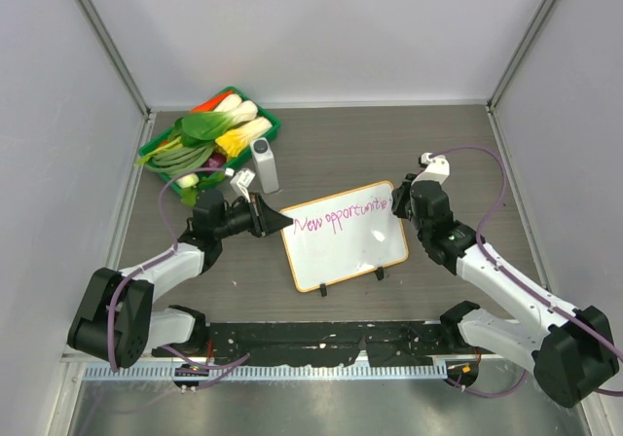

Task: Write a sentence on the whiteboard

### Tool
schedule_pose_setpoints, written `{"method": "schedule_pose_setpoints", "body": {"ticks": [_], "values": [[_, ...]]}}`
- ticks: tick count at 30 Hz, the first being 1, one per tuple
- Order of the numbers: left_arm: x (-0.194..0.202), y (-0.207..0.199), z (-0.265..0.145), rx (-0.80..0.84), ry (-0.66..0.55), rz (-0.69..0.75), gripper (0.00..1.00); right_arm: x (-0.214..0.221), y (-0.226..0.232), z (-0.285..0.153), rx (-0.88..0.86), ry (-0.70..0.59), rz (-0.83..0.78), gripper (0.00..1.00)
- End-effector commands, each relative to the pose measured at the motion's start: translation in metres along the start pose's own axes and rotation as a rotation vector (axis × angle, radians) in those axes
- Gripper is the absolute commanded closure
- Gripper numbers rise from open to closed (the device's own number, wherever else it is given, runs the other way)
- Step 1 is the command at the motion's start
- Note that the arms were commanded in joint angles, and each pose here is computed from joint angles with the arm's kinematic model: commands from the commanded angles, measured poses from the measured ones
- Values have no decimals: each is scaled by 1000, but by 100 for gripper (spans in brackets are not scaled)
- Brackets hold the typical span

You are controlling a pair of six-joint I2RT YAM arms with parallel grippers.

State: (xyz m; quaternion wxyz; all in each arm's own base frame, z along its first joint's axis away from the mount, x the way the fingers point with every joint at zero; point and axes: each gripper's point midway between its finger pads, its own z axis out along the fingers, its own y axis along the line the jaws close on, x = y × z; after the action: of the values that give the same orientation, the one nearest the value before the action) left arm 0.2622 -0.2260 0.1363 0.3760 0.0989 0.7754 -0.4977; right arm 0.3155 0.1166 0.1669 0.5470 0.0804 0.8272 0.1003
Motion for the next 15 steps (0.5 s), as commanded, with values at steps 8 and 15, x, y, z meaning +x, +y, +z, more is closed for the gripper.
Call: {"method": "schedule_pose_setpoints", "body": {"ticks": [8,15], "values": [[2,13,1,-57,-1,63,100,1,9,-6,-70,-3,17,99],[1,13,1,-56,-2,62,100,5,-6,-8,-7,-1,14,99]]}}
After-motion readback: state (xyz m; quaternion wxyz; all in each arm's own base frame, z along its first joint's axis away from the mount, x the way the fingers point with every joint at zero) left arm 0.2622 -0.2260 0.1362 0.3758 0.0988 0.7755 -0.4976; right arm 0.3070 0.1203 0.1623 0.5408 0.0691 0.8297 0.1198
